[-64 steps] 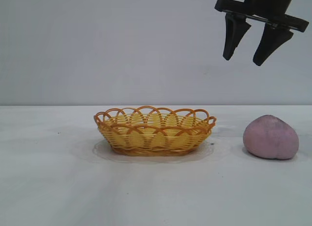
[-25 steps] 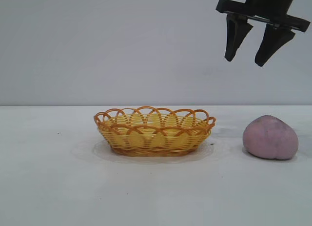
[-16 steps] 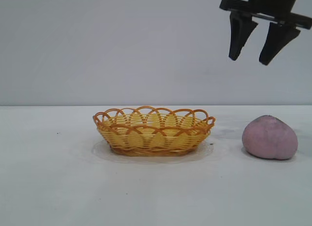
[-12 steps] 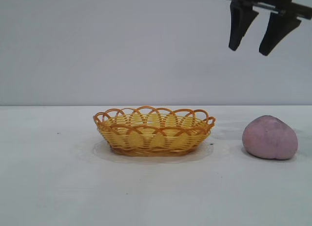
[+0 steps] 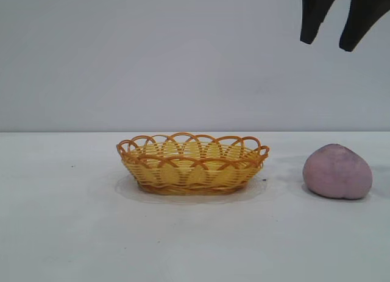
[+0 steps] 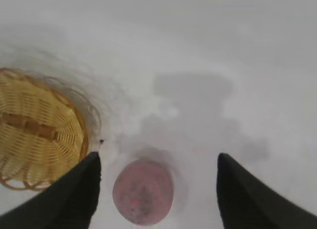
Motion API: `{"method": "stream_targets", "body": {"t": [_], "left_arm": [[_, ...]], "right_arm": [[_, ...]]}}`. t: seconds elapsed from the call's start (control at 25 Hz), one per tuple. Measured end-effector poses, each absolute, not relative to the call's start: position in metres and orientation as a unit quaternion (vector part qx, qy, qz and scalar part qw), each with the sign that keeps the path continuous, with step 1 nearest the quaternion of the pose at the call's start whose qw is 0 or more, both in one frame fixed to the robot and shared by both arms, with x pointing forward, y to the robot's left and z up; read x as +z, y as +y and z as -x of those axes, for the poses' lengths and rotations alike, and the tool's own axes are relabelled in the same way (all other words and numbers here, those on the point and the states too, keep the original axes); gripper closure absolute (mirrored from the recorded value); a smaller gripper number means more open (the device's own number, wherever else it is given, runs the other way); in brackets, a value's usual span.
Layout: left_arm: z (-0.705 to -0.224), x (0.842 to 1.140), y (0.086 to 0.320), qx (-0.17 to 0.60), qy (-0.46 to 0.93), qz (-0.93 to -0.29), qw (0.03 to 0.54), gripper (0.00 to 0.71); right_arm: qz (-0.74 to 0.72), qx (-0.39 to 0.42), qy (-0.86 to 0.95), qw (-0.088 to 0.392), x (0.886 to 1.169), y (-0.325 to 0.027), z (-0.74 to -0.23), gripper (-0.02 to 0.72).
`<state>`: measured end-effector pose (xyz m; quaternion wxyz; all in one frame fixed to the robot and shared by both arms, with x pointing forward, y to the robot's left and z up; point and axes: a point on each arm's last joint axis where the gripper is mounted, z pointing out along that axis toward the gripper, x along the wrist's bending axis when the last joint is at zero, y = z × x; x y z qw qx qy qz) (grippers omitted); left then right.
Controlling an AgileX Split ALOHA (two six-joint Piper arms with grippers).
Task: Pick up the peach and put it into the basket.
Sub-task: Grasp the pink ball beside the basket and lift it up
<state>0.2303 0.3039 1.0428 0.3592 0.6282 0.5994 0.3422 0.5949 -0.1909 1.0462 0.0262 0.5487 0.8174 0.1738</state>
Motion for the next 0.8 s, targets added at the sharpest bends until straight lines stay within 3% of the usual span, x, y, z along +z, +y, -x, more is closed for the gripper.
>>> {"method": "stream_targets", "body": {"t": [0.36,0.8], "left_arm": [[-0.23,1.043,0.304,0.343,0.599,-0.628,0.36,0.344],[-0.23,1.043,0.304,0.342,0.598,-0.628,0.36,0.344]], "right_arm": [[-0.553,0.136,0.822,0.018,1.041,-0.195,-0.592,0.27],[-0.571,0.051,0.817,-0.064,0.977,-0.191,-0.604,0.27]]}}
